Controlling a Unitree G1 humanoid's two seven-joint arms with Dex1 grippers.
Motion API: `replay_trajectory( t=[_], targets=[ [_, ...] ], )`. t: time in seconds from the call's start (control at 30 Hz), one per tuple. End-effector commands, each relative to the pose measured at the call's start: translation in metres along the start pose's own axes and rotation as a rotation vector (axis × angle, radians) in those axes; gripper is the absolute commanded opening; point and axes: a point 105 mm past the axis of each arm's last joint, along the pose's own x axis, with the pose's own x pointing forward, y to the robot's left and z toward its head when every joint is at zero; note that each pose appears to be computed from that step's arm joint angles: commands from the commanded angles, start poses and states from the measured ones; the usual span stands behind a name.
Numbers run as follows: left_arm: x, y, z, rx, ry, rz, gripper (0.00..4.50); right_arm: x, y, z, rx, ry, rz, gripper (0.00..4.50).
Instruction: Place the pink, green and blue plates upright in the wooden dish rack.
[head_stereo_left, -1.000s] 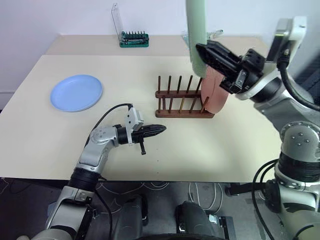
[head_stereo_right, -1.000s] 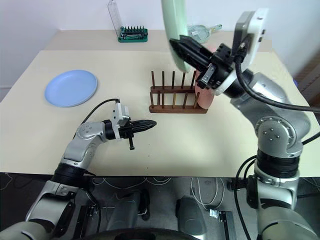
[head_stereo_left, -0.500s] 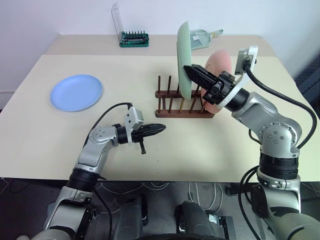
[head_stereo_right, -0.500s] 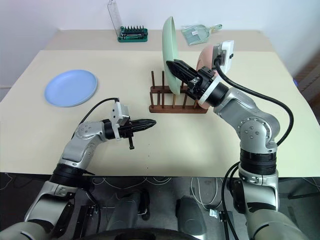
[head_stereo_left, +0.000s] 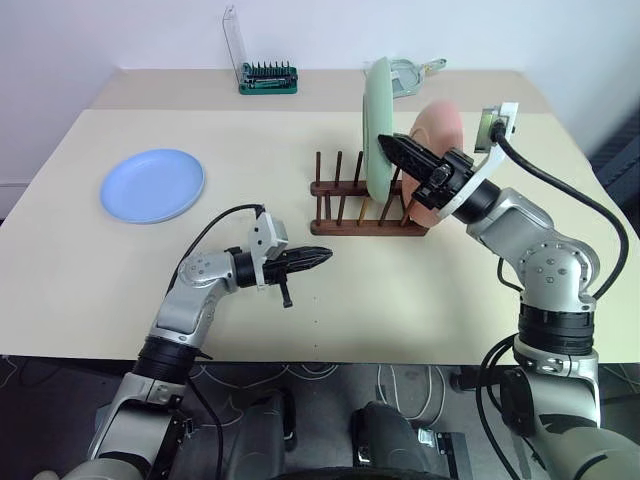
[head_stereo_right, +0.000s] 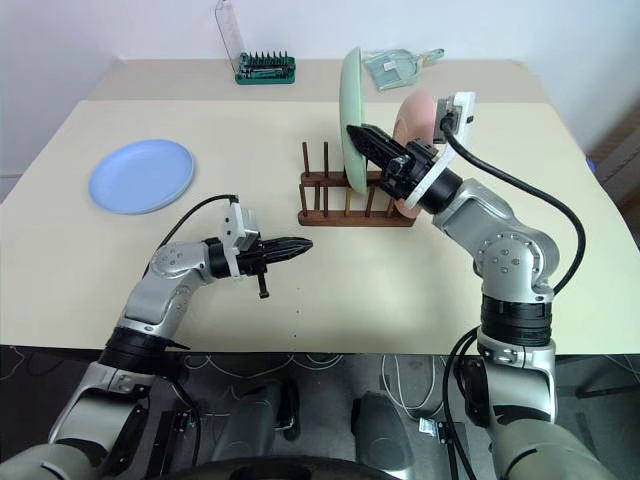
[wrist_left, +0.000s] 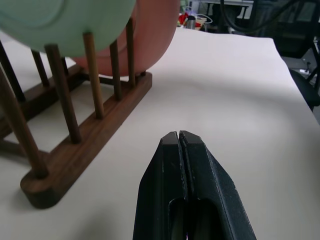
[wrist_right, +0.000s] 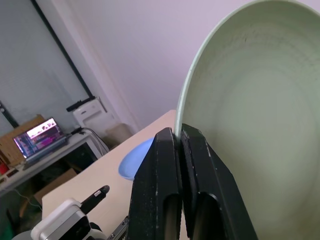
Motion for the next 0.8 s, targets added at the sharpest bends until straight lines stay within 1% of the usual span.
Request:
replay_trajectory(
  t=[0.03, 0.33, 0.43, 0.57, 0.6, 0.67, 0.8],
  targets=[
    [0.003, -0.001, 0.014, 0.036, -0.029, -0.008, 0.00, -0.003, 0.000, 0.009, 0.029, -0.041, 0.002, 0.04],
    [-0.001, 0.002, 0.003, 0.026, -0.019, 0.001, 0.00, -0.004, -0.002, 0.003, 0.051, -0.024, -0.014, 0.04],
    [-0.002, 0.003, 0.000, 0.026, -0.017, 0.003, 0.00, -0.004, -0.002, 0.003, 0.051, -0.024, -0.013, 0.94],
    [-0.003, 0.003, 0.000, 0.029, -0.019, 0.002, 0.00, -0.004, -0.002, 0.004, 0.044, -0.025, -0.015, 2.88],
    [-0.003, 0.003, 0.000, 0.029, -0.019, 0.002, 0.00, -0.004, -0.002, 0.004, 0.039, -0.026, -0.019, 3.45],
    [-0.002, 0.003, 0.000, 0.029, -0.019, 0.001, 0.00, -0.004, -0.003, 0.005, 0.025, -0.028, -0.029, 4.43],
    [-0.002, 0.002, 0.002, 0.028, -0.021, -0.001, 0.00, -0.002, -0.002, 0.008, -0.012, -0.029, -0.032, 4.43]
  ],
)
